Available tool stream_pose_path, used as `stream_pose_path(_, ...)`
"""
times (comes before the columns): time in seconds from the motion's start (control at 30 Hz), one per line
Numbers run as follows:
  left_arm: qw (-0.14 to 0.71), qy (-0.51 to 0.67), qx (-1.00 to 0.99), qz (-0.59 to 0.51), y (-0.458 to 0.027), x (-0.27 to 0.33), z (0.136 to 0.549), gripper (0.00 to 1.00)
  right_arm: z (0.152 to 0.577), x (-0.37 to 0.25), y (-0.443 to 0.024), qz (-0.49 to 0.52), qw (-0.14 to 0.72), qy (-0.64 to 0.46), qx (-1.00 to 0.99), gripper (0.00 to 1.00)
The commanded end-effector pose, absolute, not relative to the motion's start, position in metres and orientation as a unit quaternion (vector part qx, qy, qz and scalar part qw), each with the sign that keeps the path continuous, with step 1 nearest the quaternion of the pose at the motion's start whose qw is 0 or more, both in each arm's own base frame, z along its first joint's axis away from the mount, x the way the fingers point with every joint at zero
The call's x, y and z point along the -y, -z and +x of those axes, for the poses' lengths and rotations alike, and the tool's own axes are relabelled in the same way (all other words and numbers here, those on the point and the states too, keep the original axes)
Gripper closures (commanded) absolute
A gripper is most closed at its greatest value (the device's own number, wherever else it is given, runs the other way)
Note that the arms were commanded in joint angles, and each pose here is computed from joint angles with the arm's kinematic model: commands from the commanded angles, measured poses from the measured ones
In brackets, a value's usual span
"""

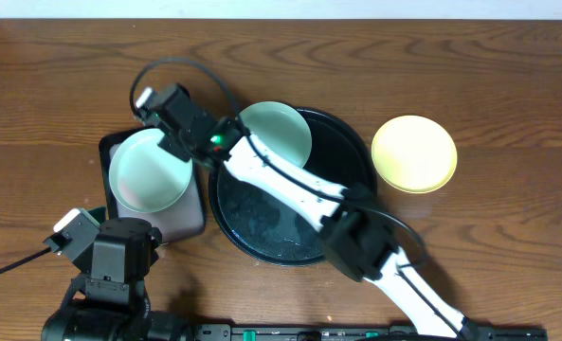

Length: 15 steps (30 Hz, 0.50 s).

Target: Clean dirty plates on tray and stack at the side

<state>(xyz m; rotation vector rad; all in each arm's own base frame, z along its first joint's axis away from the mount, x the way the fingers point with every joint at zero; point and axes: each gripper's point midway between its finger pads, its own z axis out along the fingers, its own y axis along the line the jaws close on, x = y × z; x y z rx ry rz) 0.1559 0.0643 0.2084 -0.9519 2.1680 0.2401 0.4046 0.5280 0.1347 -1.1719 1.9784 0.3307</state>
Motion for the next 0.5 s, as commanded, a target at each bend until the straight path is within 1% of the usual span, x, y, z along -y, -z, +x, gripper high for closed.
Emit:
stream_pose_path(0.0, 0.375, -0.095, -0.841, -0.377, -0.211, -0.066, 0.155, 0.92, 0.393, -0.524, -0.217, -0.446, 0.443, -0.157, -0.761, 0.99)
stream_pose_path(0.03, 0.375, -0.095, -0.841, -0.377, -0.211, -0.066, 0.155, 0.92, 0.391, -0.523, -0.219, -0.448, 0.442, -0.159, -0.761, 0.82)
stream_pose_path(0.1, 0.375, -0.095, -0.841, -0.377, -0.211, -0.066, 0.155, 0.92, 0.391, -0.523, -0.22, -0.441, 0.44, -0.164, -0.765, 0.7)
stream_pose_path(0.17, 0.375, -0.095, -0.841, -0.377, -0.211, -0.066, 0.155, 0.92, 0.393, -0.524, -0.215, -0.431, 0.437, -0.169, -0.771, 0.69)
stream_pose_path(0.2, 0.375, -0.095, -0.841, -0.377, -0.211, -0.066, 0.155, 0.92, 0.397, -0.525, -0.208, -0.421, 0.435, -0.173, -0.777, 0.63)
stream_pose_path(0.23, 0.375, -0.095, -0.841, -0.377, -0.211, -0.066, 0.155, 0.92, 0.4, -0.527, -0.201, -0.415, 0.434, -0.175, -0.78, 0.52)
stream_pose_path(0.27, 0.375, -0.095, -0.841, -0.377, -0.211, -0.066, 0.155, 0.92, 0.403, -0.529, -0.194, -0.41, 0.432, -0.177, -0.783, 0.48)
stream_pose_path(0.33, 0.374, -0.093, -0.842, -0.377, -0.211, -0.065, 0.155, 0.92, 0.409, -0.532, -0.177, -0.406, 0.427, -0.176, -0.789, 0.44)
stream_pose_path(0.37, 0.374, -0.092, -0.843, -0.377, -0.21, -0.065, 0.155, 0.92, 0.411, -0.533, -0.168, -0.406, 0.425, -0.175, -0.79, 0.36)
stream_pose_path(0.4, 0.373, -0.091, -0.843, -0.376, -0.21, -0.064, 0.155, 0.92, 0.415, -0.533, -0.157, -0.403, 0.42, -0.172, -0.794, 0.31)
stream_pose_path(0.47, 0.372, -0.087, -0.845, -0.376, -0.209, -0.063, 0.156, 0.92, 0.425, -0.53, -0.135, -0.392, 0.413, -0.168, -0.805, 0.3)
